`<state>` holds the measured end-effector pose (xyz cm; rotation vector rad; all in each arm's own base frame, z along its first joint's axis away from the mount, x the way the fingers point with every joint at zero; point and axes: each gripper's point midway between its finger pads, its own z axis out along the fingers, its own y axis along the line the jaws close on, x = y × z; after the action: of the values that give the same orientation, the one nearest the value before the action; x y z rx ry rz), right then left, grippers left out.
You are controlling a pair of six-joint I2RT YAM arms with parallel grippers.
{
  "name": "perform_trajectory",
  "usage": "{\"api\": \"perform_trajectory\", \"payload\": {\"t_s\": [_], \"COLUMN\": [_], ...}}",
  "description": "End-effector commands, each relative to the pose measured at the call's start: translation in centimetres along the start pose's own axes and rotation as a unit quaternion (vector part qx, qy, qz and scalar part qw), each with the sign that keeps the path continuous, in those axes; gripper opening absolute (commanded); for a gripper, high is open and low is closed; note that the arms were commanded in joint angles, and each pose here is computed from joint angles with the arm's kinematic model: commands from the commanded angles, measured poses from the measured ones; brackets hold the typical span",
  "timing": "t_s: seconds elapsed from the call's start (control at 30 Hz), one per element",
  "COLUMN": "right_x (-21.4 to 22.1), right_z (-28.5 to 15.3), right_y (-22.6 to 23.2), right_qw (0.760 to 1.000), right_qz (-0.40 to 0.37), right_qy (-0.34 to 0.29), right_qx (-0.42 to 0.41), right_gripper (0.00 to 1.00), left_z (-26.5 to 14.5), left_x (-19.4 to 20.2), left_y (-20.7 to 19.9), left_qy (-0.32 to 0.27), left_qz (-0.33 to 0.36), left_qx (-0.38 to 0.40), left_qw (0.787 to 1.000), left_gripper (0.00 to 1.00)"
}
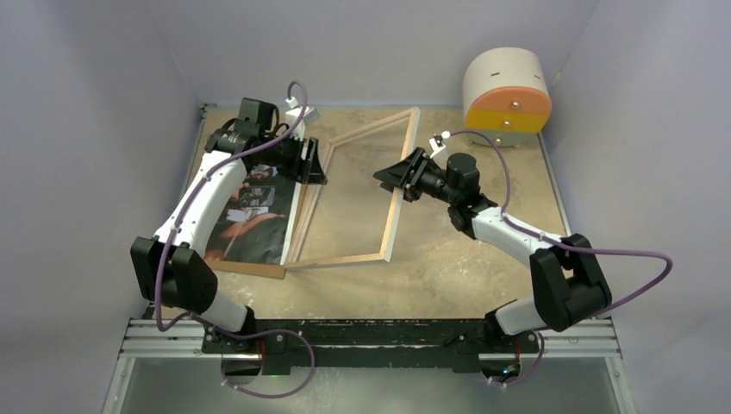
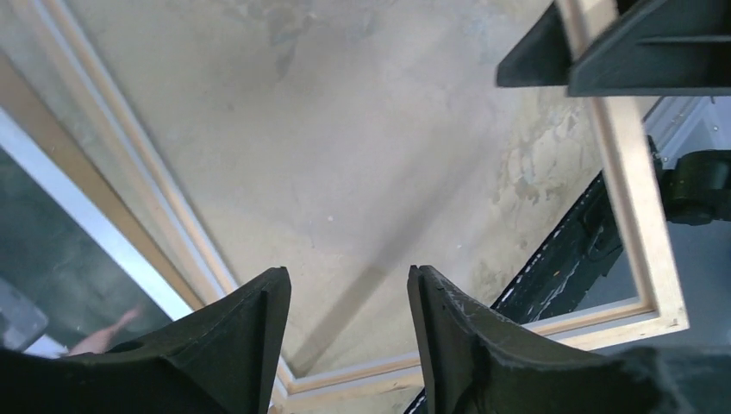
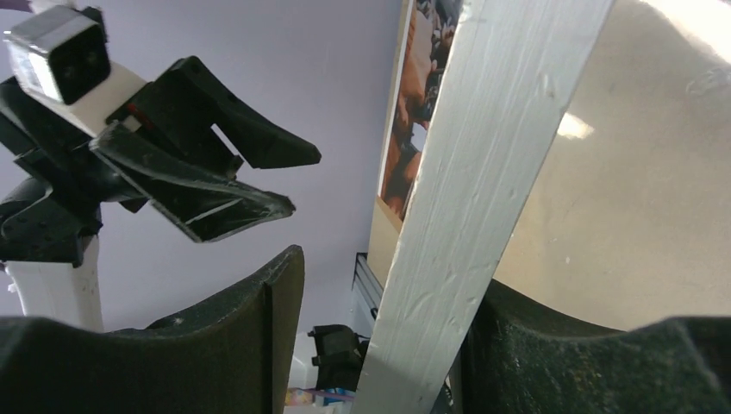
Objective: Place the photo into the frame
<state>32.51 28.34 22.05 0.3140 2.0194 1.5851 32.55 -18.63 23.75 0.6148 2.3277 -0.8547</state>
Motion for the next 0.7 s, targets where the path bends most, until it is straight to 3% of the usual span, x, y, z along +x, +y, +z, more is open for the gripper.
{"api": "perform_trajectory", "payload": {"t_s": [0.0, 0.1, 0.3, 0.47, 0.67], "right_x": [-0.1, -0.1, 0.2, 0.5, 0.3], "right_z": [-0.6, -0.7, -1.1, -1.4, -1.2], "right_y": [1.1, 0.5, -2.0, -3.6, -4.3], "right_qw": [1.0, 1.0, 1.0, 1.0, 0.999], "right_qz": [-0.022, -0.02, -0.012, -0.004, -0.021], "right_qy": [0.004, 0.004, 0.007, 0.008, 0.013], "right_qx": [-0.022, -0.016, 0.012, 0.025, 0.048], "right_gripper": [0.58, 0.57, 0.54, 0.52, 0.51], "left_z": [-0.4, 0.8, 2.0, 4.4, 7.4], "left_x": [1.0, 2.6, 4.4, 3.1, 1.1], "left_y": [1.7, 3.0, 9.2, 13.9, 15.6], "left_qy": [-0.004, 0.007, 0.017, -0.005, -0.019], "left_qz": [-0.001, -0.011, -0.007, 0.005, 0.018], "left_qx": [-0.02, -0.022, -0.06, -0.09, -0.061], "left_qw": [1.0, 1.0, 0.998, 0.996, 0.998], "left_gripper": [0.54, 0.51, 0.8, 0.92, 0.96]}}
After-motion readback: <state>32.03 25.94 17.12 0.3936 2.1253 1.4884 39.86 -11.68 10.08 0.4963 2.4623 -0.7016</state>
